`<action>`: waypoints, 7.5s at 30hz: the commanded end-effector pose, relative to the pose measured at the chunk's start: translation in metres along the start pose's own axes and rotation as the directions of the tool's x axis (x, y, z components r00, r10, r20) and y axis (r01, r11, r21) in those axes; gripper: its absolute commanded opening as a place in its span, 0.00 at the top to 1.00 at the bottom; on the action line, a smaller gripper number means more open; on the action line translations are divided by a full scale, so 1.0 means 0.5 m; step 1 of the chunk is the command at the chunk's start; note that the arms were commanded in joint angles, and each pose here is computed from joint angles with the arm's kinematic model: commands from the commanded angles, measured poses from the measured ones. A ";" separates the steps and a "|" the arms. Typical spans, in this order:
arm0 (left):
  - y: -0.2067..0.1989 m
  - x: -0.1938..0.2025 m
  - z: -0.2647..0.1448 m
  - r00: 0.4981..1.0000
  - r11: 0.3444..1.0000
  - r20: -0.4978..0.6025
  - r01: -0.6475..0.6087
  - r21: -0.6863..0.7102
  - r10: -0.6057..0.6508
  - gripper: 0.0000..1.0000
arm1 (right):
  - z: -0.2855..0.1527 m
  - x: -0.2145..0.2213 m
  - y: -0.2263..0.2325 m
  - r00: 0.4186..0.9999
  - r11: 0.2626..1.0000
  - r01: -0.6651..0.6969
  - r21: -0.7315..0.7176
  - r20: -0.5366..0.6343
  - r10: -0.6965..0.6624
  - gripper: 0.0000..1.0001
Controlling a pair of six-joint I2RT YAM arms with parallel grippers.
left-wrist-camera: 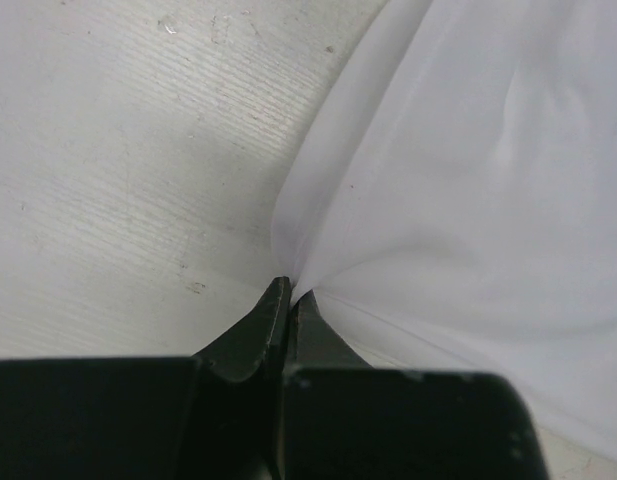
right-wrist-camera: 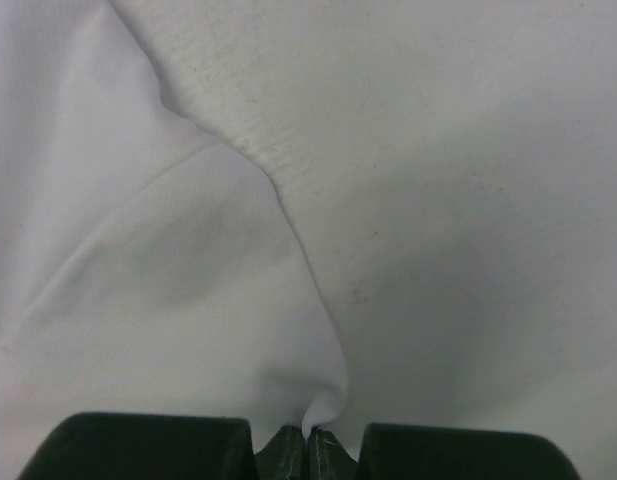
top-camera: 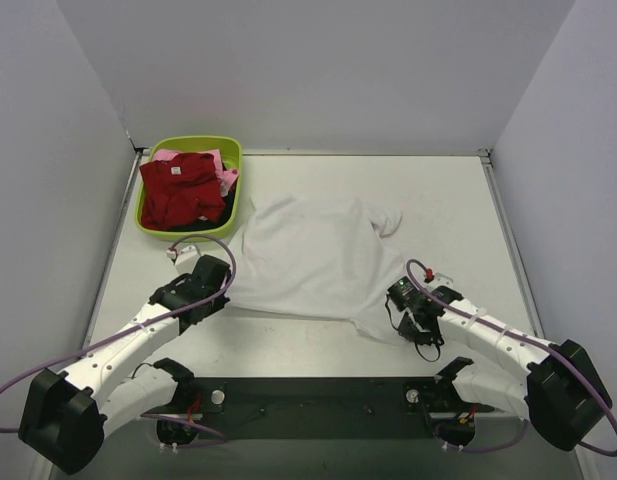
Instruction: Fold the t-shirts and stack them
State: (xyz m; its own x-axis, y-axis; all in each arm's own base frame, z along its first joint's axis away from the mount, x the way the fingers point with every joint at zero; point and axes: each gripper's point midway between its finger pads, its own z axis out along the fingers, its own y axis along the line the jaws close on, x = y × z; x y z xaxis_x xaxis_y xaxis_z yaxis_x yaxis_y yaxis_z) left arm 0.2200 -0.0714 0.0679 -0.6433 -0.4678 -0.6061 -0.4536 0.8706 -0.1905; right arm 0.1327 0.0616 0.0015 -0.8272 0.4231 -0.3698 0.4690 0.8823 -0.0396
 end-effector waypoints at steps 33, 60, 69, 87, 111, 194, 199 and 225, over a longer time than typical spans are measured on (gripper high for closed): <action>-0.222 -0.537 -0.609 0.802 0.789 0.549 -0.172 0.590 -0.236 1.00 | -0.897 -0.498 0.011 0.503 0.780 0.399 -0.482 0.826 0.254 1.00; -0.359 -0.654 -0.745 0.727 0.654 0.644 -0.370 0.660 -0.240 1.00 | -1.120 -0.594 0.035 0.267 0.722 0.513 -0.465 0.886 0.380 1.00; -0.494 -0.781 -0.543 0.781 0.696 0.592 -0.313 0.646 -0.198 1.00 | -1.014 -0.816 0.155 0.314 0.791 0.324 -0.519 0.848 0.428 1.00; -0.516 -0.872 -0.328 0.878 0.556 0.421 -0.237 0.796 -0.227 1.00 | -0.981 -0.891 0.182 0.397 0.552 0.486 -0.678 0.734 0.552 1.00; -0.209 -0.141 0.017 0.999 0.934 0.051 -0.030 0.356 0.012 1.00 | -0.231 -0.237 0.084 0.950 0.835 0.054 -0.547 0.285 0.125 1.00; -0.384 -0.146 0.425 0.944 0.981 -0.267 -0.190 0.047 0.196 0.16 | 0.174 -0.464 0.303 0.998 0.993 0.062 -0.097 -0.016 -0.064 0.24; -0.388 -0.199 0.458 0.954 0.989 -0.262 -0.132 0.066 0.145 0.16 | 0.188 -0.527 0.311 0.999 0.994 0.038 -0.102 -0.020 -0.040 0.24; -0.402 -0.405 0.249 0.983 0.965 0.038 -0.182 0.187 0.178 0.06 | -0.169 -0.598 0.372 0.900 0.930 0.243 -0.275 0.421 -0.111 0.19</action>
State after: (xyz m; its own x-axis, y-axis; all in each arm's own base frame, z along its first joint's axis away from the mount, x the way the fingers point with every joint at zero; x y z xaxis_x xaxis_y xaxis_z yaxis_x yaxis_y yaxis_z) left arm 0.5072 -0.1564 0.1104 -0.7385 -0.3315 -0.5872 -0.2022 0.9396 -0.2761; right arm 0.4634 0.1122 0.1728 -0.6797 0.2325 -0.6956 0.1773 0.9724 0.1518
